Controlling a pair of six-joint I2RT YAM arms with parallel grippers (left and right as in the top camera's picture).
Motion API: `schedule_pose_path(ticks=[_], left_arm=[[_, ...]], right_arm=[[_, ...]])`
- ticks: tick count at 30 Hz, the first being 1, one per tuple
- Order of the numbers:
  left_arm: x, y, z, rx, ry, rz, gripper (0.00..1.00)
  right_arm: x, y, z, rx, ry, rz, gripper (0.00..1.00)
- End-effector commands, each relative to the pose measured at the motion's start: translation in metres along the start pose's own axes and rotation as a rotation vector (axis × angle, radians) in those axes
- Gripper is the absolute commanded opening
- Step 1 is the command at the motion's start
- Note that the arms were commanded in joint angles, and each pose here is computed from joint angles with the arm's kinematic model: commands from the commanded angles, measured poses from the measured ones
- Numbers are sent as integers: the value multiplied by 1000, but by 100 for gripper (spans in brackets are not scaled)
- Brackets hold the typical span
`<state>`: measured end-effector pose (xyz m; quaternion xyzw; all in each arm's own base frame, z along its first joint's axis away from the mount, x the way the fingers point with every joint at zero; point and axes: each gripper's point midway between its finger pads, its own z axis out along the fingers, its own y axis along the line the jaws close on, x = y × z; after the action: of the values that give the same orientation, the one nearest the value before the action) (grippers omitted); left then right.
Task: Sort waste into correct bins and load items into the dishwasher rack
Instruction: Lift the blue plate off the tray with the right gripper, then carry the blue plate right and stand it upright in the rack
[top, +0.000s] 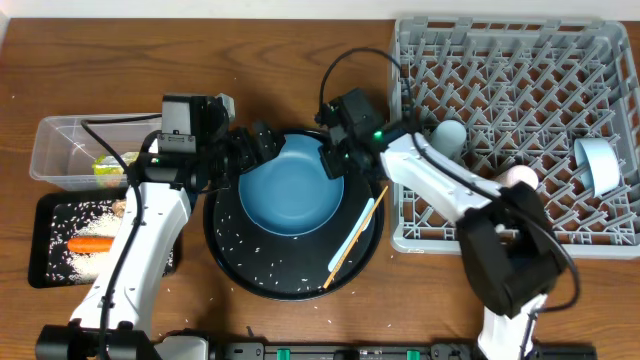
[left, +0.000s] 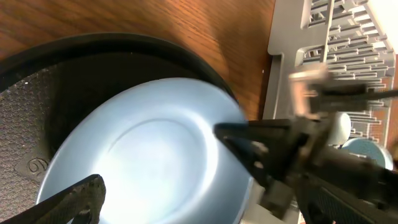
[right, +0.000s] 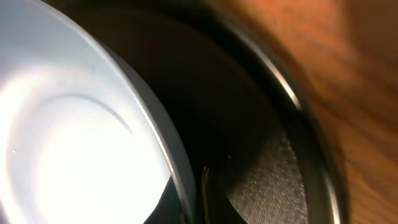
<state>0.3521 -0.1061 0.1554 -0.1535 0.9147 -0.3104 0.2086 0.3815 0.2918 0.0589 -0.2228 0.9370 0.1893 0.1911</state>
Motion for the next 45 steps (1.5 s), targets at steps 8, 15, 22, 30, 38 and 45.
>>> schedule_pose_path(ticks=[8, 15, 22, 30, 38, 45], left_arm=[[-3, 3, -1, -11, -11, 9, 98], [-3, 3, -1, -11, -11, 9, 98], [-3, 3, -1, -11, -11, 9, 98], [-3, 3, -1, -11, -11, 9, 98], [-3, 3, -1, -11, -11, 9, 98], [-3, 3, -1, -11, -11, 9, 98]], right_arm=[[-18, 11, -31, -109, -55, 21, 1], [-18, -46, -53, 48, -64, 108, 1], [-38, -93, -119, 217, -198, 169, 1], [-22, -181, -269, 817, -386, 305, 1], [32, -260, -426, 1472, -530, 564, 1], [47, -294, -478, 1684, -551, 628, 1]])
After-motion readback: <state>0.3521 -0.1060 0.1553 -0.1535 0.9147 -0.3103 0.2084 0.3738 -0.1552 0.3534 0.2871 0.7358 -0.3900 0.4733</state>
